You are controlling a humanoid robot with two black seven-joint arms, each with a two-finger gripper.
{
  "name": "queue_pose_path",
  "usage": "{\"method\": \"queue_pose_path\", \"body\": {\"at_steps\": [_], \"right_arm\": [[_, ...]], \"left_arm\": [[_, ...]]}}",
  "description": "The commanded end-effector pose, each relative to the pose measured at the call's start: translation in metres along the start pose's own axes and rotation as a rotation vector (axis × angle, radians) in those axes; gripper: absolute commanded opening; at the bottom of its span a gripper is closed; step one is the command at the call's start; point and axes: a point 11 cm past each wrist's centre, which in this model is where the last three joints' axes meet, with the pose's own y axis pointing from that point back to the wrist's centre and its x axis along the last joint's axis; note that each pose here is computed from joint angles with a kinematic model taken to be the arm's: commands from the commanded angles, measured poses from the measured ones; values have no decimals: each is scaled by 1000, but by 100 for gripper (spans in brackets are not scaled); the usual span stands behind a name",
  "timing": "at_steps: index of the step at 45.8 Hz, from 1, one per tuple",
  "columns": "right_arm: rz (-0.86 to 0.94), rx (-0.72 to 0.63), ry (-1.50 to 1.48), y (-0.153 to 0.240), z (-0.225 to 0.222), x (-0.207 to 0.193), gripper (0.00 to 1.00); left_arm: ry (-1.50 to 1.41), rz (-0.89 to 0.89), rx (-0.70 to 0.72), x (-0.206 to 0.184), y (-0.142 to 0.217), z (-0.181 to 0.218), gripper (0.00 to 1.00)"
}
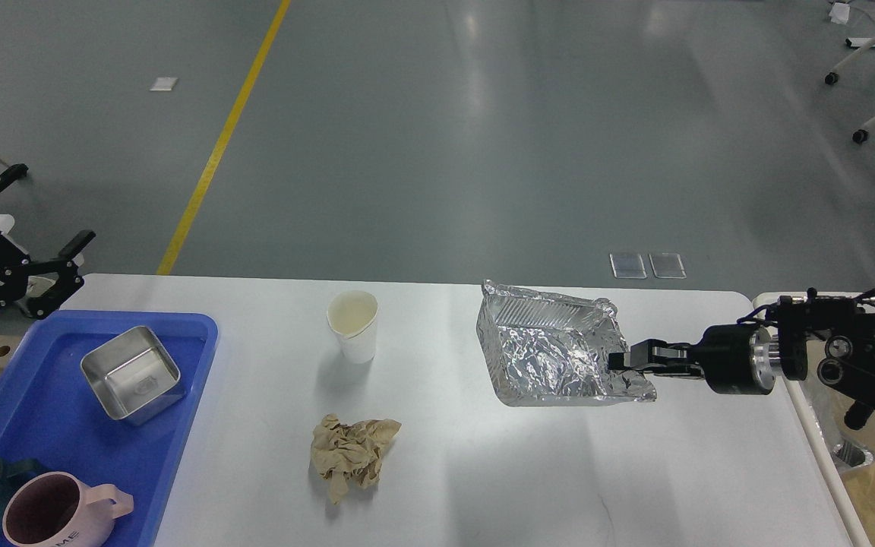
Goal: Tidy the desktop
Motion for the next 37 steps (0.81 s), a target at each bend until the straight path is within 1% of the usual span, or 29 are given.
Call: {"method": "queue_pose_path", "body": {"at_steps": [1,6,11,16,30,37], "right_arm": [[-7,-13,-2,-3,2,-3,0],[-10,-56,2,-4,9,-6,0],[-10,-100,8,-7,13,-6,0],[4,-128,7,-19,9,-3,0],[27,-170,-86,-68,-7,-3,0],[42,-150,-125,-71,-16,3,0]], "left_arm": [[-192,102,97,10,13,1,97],[-351,184,161,22,22,3,97],[-510,178,222,20,29,16,97],[-551,154,237,13,31,22,97],[-673,175,301,18,44,53,97],[-710,148,331,17,49,65,97]]}}
